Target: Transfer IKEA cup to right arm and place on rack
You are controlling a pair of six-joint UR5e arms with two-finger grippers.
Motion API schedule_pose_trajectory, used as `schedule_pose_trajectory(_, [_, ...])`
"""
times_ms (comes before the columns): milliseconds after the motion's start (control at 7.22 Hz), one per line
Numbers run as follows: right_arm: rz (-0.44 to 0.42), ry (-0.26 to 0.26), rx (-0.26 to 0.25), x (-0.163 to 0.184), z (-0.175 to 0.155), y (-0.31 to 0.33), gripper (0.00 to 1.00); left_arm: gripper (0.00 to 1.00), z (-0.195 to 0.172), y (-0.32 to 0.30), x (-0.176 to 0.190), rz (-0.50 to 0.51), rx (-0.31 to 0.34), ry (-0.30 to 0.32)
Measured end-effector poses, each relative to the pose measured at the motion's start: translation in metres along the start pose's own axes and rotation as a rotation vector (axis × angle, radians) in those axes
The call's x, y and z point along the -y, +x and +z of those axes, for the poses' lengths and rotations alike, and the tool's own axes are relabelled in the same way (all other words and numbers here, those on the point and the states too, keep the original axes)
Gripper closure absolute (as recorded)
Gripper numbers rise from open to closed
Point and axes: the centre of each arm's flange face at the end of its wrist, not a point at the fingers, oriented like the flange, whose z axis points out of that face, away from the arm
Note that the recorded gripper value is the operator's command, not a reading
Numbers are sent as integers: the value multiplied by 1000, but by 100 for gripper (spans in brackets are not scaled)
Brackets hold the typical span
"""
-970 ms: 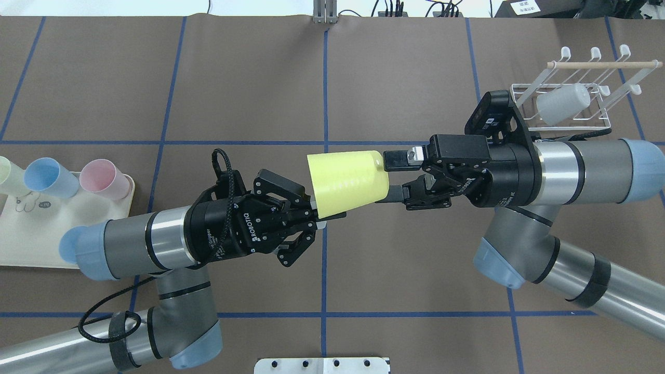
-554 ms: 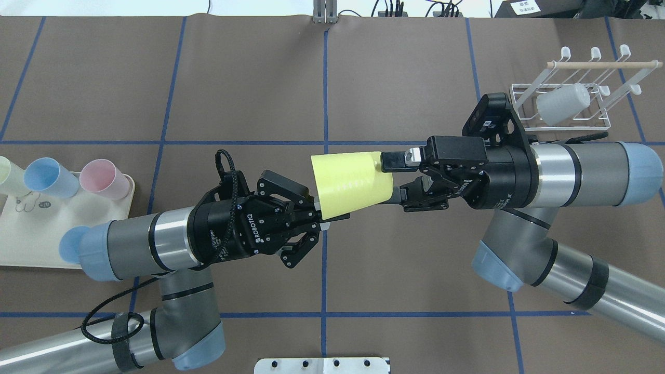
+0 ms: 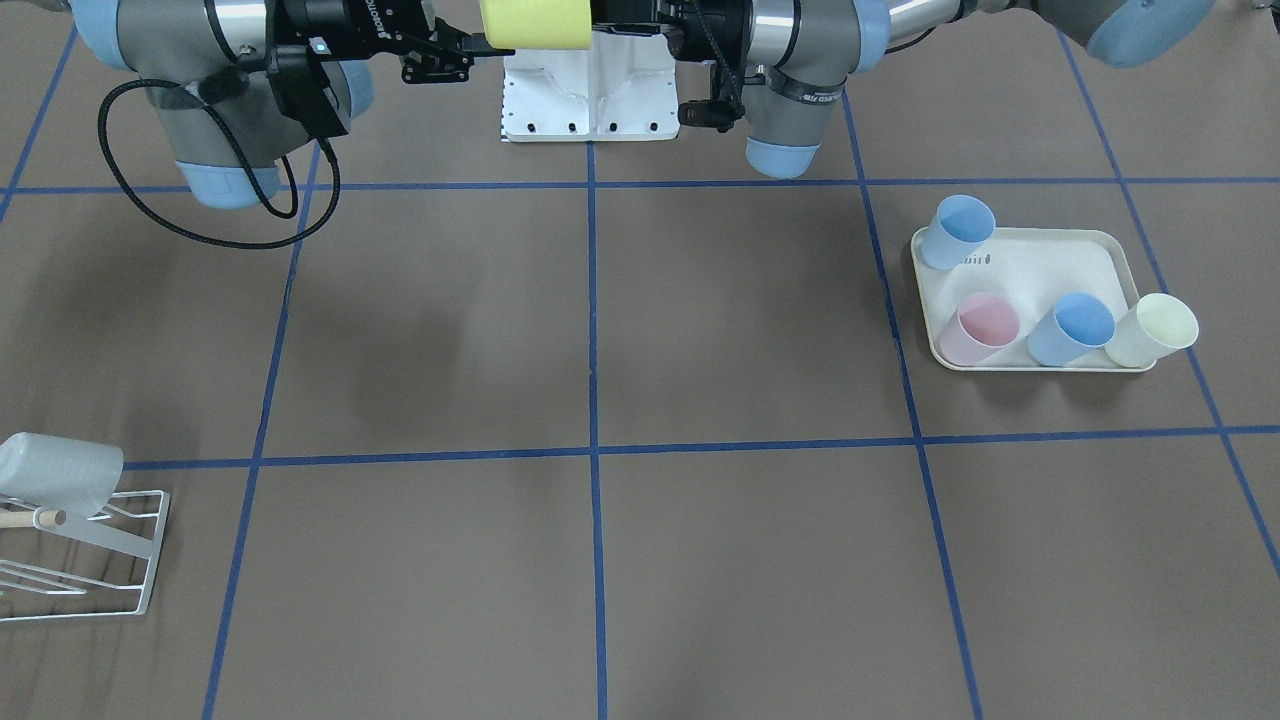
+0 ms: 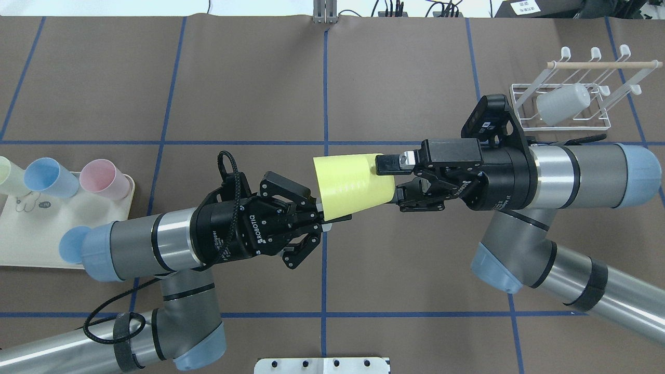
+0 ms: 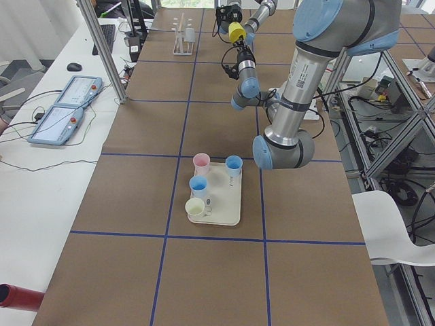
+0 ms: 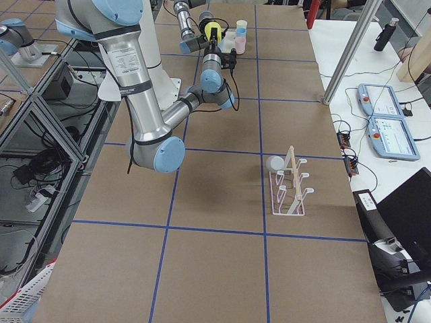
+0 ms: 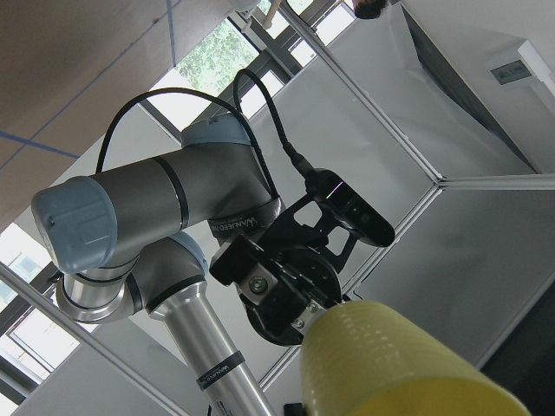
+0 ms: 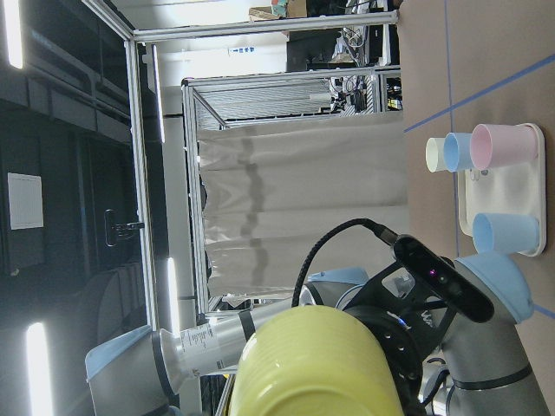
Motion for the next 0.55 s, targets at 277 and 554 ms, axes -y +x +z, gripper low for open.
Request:
schedule_pose_trajectory(277, [-5,-3,4,0,-1,1,84,1,0,0,0,3,1,3])
schedule_pose_trajectory(554, [-9,-1,3,1,-3,1,83,0,-2,2,1,13,1,9])
